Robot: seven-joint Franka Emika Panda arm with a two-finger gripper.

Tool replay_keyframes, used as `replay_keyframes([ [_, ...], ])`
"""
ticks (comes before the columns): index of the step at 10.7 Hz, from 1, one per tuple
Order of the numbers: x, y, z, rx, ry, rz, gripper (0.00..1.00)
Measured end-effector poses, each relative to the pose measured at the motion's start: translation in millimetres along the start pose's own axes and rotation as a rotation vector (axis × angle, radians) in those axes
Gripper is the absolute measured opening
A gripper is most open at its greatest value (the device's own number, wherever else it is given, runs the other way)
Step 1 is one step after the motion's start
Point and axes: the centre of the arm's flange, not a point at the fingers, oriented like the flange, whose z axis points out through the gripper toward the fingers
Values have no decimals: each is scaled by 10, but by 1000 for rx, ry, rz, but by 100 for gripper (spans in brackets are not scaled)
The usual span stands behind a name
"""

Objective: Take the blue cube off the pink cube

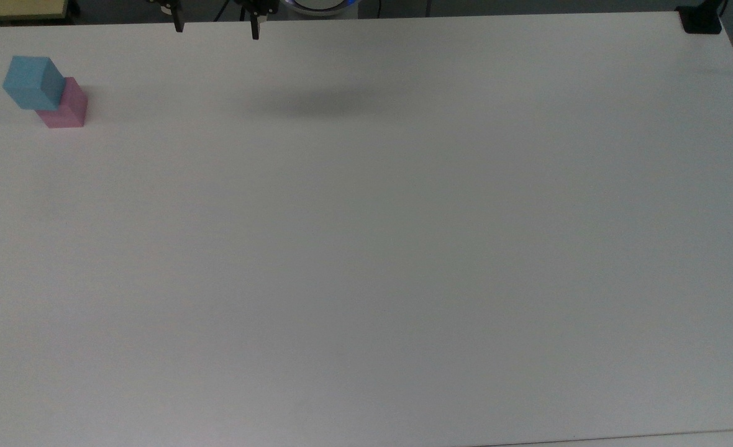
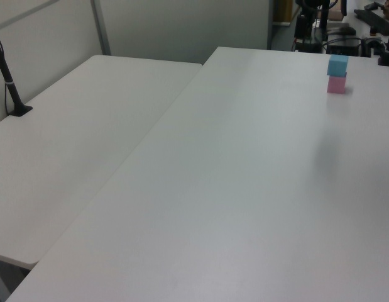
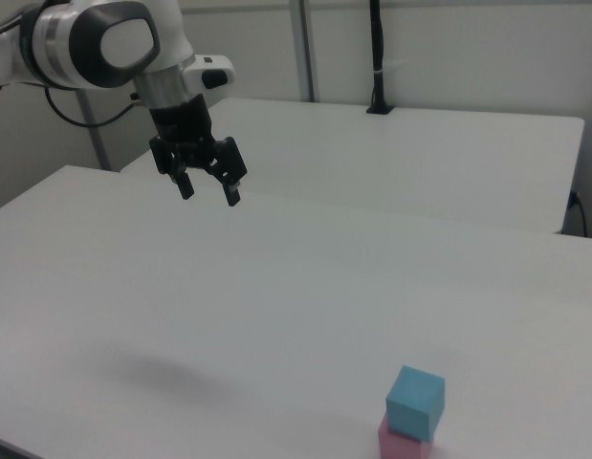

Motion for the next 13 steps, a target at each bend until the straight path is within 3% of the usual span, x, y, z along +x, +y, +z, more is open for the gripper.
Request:
replay_keyframes([
  [13, -38, 35, 18, 2, -31, 7, 100],
])
